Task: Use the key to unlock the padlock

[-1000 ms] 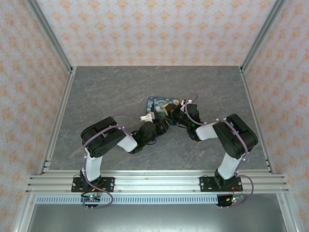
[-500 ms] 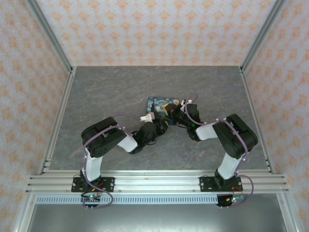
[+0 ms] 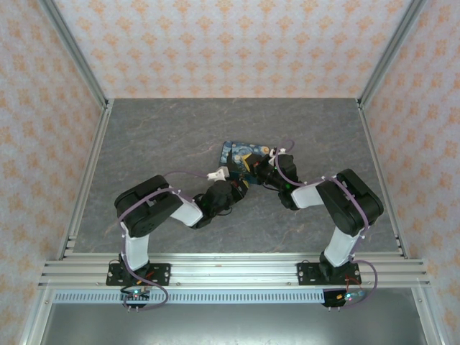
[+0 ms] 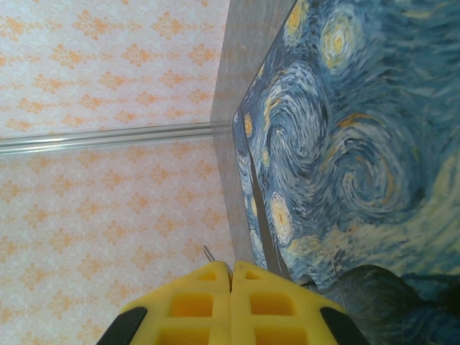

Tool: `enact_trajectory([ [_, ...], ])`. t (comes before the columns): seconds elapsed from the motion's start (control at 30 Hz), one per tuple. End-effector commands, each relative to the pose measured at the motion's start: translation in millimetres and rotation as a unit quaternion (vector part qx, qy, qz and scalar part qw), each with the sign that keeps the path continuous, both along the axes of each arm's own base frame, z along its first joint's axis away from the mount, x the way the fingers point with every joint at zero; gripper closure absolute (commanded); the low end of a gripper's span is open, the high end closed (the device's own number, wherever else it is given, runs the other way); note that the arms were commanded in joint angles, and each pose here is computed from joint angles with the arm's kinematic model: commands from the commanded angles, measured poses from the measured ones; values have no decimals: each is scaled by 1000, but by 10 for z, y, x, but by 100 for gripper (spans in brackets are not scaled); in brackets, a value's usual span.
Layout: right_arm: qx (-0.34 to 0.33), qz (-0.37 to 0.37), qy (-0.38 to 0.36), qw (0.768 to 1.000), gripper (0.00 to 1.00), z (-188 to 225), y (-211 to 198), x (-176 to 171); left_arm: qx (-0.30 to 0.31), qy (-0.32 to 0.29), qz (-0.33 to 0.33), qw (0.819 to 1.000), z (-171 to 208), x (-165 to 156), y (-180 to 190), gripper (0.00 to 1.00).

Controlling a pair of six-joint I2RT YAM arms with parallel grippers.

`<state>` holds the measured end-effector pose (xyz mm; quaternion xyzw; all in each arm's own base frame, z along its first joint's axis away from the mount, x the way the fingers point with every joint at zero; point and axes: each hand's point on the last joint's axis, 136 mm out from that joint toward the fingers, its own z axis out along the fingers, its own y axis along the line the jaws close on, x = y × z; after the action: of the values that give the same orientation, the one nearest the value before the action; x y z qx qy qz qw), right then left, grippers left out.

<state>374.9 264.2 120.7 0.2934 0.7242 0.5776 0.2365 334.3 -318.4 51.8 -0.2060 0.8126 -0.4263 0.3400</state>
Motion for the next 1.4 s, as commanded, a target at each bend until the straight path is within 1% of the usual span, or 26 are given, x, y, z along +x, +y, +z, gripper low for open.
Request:
enact_trajectory([
  [0.0,-21,-3,46,999,100,-329,-33,-90,2,-6,0,1000,160,-29,20,100],
  [0.1,-22,-3,47,999,100,-346,-35,-97,10,-4,5,1000,135,-23,52,100],
  [0.47,-19,-3,47,999,100,-330,-24,-85,25,9,3,1000,-61,44,-25,100],
  [0.53,-20,-3,47,999,100,-336,-26,-84,25,7,3,1000,-51,59,-40,100],
  [0.57,-19,-3,47,999,100,-328,-25,-82,25,7,5,1000,-46,68,-39,99],
  [0.6,-20,-3,47,999,100,-335,-27,-81,35,14,5,999,-164,60,-31,95],
  [0.67,-20,-3,48,999,100,-335,-27,-81,34,15,9,999,-196,76,-28,87],
  [0.77,-19,-2,46,999,100,-328,-24,-81,32,14,10,999,-225,94,-46,83],
  [1.03,-20,-2,48,999,100,-335,-29,-89,29,6,20,999,-245,144,-46,81],
  [1.2,-21,-2,48,999,100,-339,-28,-94,12,-6,35,999,-203,174,-17,79],
  [1.37,-21,-1,48,999,100,-344,-29,-95,10,-11,46,999,-173,202,6,77],
])
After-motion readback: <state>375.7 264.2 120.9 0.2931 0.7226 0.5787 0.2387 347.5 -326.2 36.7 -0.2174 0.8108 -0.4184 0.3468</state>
